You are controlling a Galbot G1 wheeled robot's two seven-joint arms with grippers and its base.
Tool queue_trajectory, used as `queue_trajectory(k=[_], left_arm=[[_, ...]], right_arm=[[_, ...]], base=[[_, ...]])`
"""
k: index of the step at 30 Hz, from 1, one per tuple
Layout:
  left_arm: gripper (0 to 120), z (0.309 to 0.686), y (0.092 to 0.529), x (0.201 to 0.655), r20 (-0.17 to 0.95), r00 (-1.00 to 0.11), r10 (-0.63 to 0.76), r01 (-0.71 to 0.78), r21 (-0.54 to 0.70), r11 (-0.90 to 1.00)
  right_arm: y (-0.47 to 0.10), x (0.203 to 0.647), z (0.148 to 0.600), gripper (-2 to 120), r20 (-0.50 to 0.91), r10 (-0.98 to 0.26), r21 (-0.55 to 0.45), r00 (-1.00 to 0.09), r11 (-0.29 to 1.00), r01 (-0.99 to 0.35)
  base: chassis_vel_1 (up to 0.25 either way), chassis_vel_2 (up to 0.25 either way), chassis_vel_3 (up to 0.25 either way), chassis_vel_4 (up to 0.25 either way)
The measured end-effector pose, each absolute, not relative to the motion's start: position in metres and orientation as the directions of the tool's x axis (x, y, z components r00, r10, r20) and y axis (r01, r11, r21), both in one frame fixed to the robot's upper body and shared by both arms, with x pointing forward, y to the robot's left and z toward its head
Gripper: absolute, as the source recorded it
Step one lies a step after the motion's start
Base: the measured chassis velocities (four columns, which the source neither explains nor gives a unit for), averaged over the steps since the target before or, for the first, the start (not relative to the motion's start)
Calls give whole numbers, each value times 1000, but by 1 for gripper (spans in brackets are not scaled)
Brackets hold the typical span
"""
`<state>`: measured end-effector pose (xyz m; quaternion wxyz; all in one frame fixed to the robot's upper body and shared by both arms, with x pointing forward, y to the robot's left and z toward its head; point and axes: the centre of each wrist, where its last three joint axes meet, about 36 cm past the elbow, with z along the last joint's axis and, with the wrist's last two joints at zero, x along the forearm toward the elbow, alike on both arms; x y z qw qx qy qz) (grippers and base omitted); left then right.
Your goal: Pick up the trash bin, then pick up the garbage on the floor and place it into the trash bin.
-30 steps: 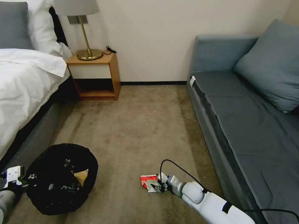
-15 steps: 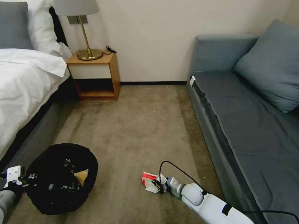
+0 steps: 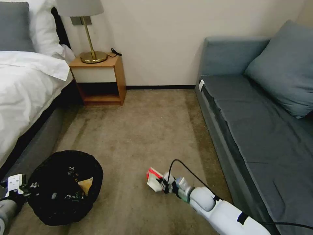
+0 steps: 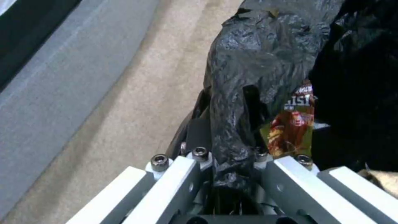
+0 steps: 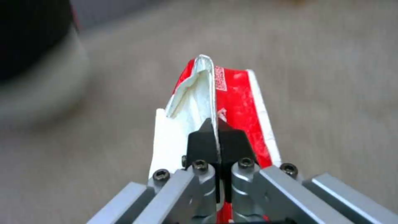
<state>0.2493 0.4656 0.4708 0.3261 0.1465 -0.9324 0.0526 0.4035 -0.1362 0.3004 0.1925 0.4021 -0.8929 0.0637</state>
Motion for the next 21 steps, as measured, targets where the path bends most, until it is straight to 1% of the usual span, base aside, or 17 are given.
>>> queue_trajectory(k=[1, 3, 4, 6, 8, 9, 11, 13, 15, 19, 21], left_arm=[[3, 471, 465, 249, 624, -744, -238, -307, -3, 952], [3, 471, 464, 249, 623, -746, -236, -304, -3, 953], [3, 471, 464, 249, 623, -746, -236, -304, -3, 953], [3, 471, 463, 249, 623, -747, -234, -302, -4, 953], [3, 472, 462, 249, 622, -748, -233, -301, -4, 954], [3, 472, 462, 249, 622, -748, -233, -301, -4, 954], [3, 472, 461, 249, 621, -749, -233, -300, -4, 954], [3, 474, 459, 249, 618, -751, -232, -296, -2, 955], [3, 474, 459, 249, 618, -752, -231, -296, -2, 955], [3, 476, 459, 247, 617, -751, -235, -296, 3, 955], [3, 476, 459, 247, 617, -751, -235, -297, 3, 955]], right_arm=[[-130, 404, 314, 0, 360, -707, 57, -609, 668, -742], [-109, 407, 354, 0, 245, -738, 104, -629, 665, -739], [-109, 407, 354, 0, 245, -738, 104, -629, 665, -739], [-93, 408, 377, 0, 171, -756, 139, -632, 654, -744], [-64, 404, 412, 0, 56, -794, 207, -605, 602, -771], [-64, 404, 412, 0, 56, -794, 207, -605, 602, -771], [-49, 400, 427, 0, 8, -815, 228, -579, 566, -793], [-11, 385, 447, 0, -58, -863, 261, -503, 473, -842], [-3, 381, 449, 0, -67, -872, 265, -485, 454, -851], [51, 372, 447, 0, -70, -907, 257, -416, 386, -886], [55, 371, 446, 0, -69, -908, 256, -413, 384, -887]], base=[[0, 0, 0, 0], [0, 0, 0, 0], [0, 0, 0, 0], [0, 0, 0, 0], [0, 0, 0, 0], [0, 0, 0, 0], [0, 0, 0, 0], [0, 0, 0, 0], [0, 0, 0, 0], [0, 0, 0, 0], [0, 0, 0, 0]])
